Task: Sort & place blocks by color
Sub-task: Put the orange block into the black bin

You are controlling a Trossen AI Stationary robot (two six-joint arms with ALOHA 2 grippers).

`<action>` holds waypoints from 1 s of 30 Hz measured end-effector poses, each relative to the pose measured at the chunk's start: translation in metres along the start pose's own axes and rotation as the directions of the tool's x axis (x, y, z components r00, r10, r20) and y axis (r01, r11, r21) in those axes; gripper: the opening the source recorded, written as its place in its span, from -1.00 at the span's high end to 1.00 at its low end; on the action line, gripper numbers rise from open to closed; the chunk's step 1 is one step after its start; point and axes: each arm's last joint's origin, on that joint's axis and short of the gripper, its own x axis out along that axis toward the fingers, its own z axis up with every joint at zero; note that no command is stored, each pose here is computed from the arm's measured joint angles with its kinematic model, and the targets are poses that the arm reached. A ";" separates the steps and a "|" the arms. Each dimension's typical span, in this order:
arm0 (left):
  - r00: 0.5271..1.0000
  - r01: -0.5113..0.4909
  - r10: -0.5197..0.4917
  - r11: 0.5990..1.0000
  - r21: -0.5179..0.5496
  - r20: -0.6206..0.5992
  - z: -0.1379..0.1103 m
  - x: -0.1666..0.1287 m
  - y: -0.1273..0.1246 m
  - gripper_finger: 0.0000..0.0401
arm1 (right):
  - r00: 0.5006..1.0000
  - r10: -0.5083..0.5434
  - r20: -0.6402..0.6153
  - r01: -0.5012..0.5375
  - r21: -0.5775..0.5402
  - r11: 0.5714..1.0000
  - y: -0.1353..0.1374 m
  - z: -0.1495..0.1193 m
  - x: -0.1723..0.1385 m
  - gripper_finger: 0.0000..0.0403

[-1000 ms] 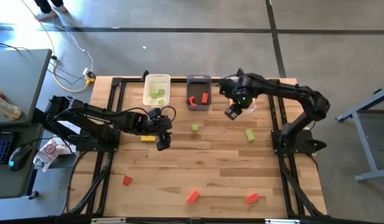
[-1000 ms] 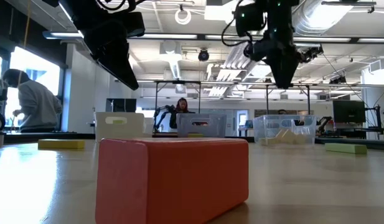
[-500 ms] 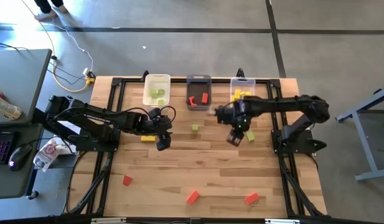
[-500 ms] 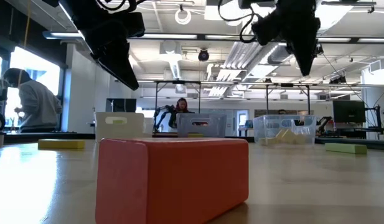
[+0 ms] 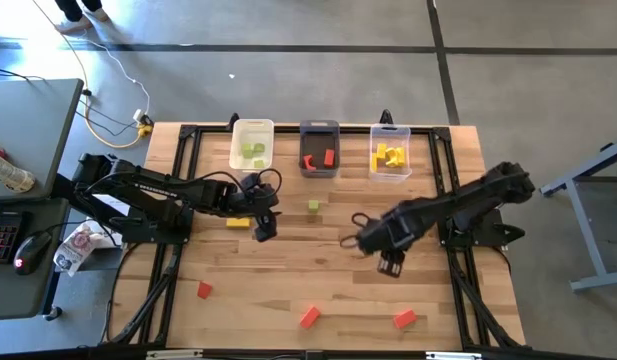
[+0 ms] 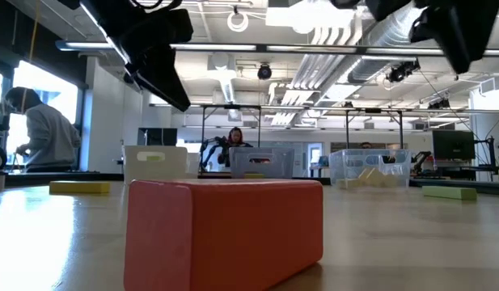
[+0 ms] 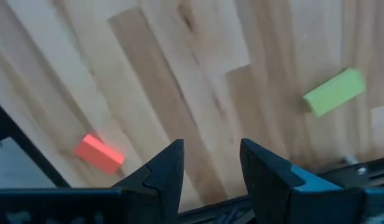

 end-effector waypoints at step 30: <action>1.000 0.009 -0.006 0.986 -0.164 0.019 0.002 0.000 -0.001 0.20 | 0.986 0.053 0.161 0.023 -0.436 0.900 0.085 -0.097 0.011 -0.19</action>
